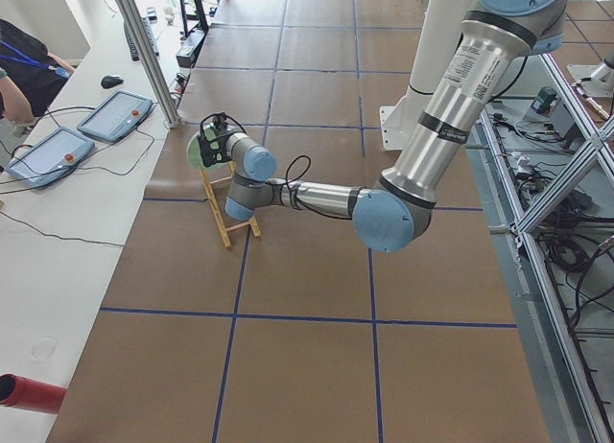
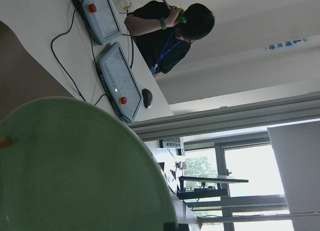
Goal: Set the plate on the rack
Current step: 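Lower the upright plate with the left gripper between the rack pegs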
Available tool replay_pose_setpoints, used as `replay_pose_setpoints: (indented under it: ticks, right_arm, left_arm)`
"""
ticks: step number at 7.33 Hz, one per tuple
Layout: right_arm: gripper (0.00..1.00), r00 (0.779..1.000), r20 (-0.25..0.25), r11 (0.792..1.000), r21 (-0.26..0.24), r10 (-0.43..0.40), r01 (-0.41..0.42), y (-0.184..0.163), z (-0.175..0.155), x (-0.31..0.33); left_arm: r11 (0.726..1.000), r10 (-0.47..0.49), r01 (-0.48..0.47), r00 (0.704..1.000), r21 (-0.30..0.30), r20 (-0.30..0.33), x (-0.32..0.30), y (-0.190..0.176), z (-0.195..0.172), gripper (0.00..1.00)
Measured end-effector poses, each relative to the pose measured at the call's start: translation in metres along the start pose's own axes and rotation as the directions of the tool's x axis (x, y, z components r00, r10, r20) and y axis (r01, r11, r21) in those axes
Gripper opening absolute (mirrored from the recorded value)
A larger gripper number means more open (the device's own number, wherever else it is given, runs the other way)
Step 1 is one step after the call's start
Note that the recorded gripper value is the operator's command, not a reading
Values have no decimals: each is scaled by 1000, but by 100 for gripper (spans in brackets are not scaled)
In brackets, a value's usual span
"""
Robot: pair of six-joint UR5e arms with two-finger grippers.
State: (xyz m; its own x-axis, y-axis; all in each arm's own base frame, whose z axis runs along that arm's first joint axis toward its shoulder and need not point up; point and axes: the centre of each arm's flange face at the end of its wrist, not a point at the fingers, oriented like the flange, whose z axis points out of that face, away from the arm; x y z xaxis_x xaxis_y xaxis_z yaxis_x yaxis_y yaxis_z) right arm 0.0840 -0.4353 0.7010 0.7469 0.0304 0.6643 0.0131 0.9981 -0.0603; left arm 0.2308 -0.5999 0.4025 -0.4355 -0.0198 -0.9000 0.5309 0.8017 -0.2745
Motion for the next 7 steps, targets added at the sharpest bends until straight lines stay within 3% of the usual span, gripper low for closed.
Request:
replay_pose_setpoints:
  ticks: [5,7]
  right_arm:
    - [100,1000,0,1000,0,1,-1,0,0,0]
    - [100,1000,0,1000,0,1,-1,0,0,0]
  left_arm:
    - [1000,-4,4,1000,6,15,-7,-1,1,1]
    - [1000,-5,5,1000,7,17,-8,-1,1,100]
